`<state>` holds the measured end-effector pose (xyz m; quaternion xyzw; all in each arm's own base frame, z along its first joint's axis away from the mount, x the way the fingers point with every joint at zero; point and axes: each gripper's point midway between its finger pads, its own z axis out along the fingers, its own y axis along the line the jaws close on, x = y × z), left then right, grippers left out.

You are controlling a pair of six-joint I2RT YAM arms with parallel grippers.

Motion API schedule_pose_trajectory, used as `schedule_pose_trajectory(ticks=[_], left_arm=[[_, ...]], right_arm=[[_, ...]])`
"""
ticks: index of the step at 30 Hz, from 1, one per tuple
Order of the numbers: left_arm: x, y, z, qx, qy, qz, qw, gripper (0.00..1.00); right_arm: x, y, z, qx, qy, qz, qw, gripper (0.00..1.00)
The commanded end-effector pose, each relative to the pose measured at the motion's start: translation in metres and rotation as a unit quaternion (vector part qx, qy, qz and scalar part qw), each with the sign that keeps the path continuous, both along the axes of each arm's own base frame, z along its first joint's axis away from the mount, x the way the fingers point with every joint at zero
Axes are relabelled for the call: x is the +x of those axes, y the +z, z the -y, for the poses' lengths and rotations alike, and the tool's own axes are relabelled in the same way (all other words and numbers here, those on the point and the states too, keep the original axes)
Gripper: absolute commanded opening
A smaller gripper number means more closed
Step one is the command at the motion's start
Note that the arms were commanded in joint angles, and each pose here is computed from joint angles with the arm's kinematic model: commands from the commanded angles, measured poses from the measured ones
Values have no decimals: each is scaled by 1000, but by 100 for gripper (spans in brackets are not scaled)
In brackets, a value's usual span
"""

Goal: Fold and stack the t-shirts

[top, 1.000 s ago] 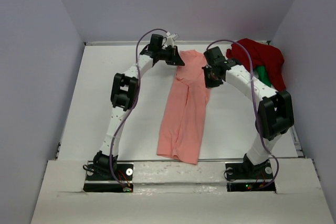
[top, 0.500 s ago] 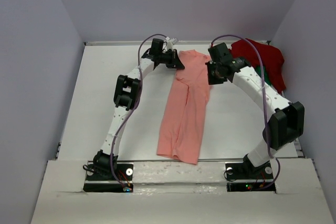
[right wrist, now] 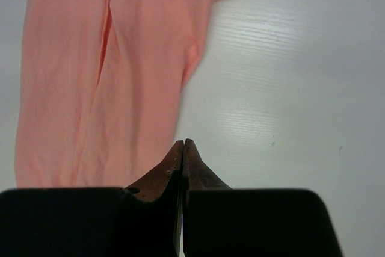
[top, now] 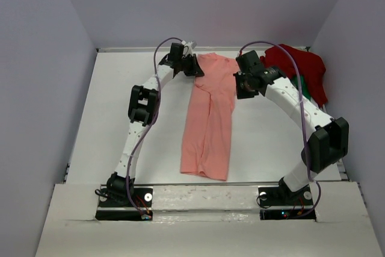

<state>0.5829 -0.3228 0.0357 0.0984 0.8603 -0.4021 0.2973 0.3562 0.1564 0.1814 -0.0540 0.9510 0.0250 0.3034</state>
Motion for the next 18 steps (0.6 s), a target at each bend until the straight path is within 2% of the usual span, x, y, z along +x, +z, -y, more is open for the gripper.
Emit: schedule_pose_trajectory(ticks=[1, 7, 13, 18], left_arm=[[17, -17, -72, 81, 86, -24, 993, 0], [17, -16, -98, 88, 101, -27, 991, 0], [15, -16, -101, 90, 96, -28, 991, 0], [2, 30, -80, 80, 59, 24, 995, 0]], right_arm=[[-2, 11, -4, 5, -2, 18, 1000, 0], [-1, 1, -6, 3, 1, 6, 1000, 0], [-2, -23, -8, 0, 1, -14, 1000, 0], [-8, -54, -14, -11, 12, -33, 999, 0]])
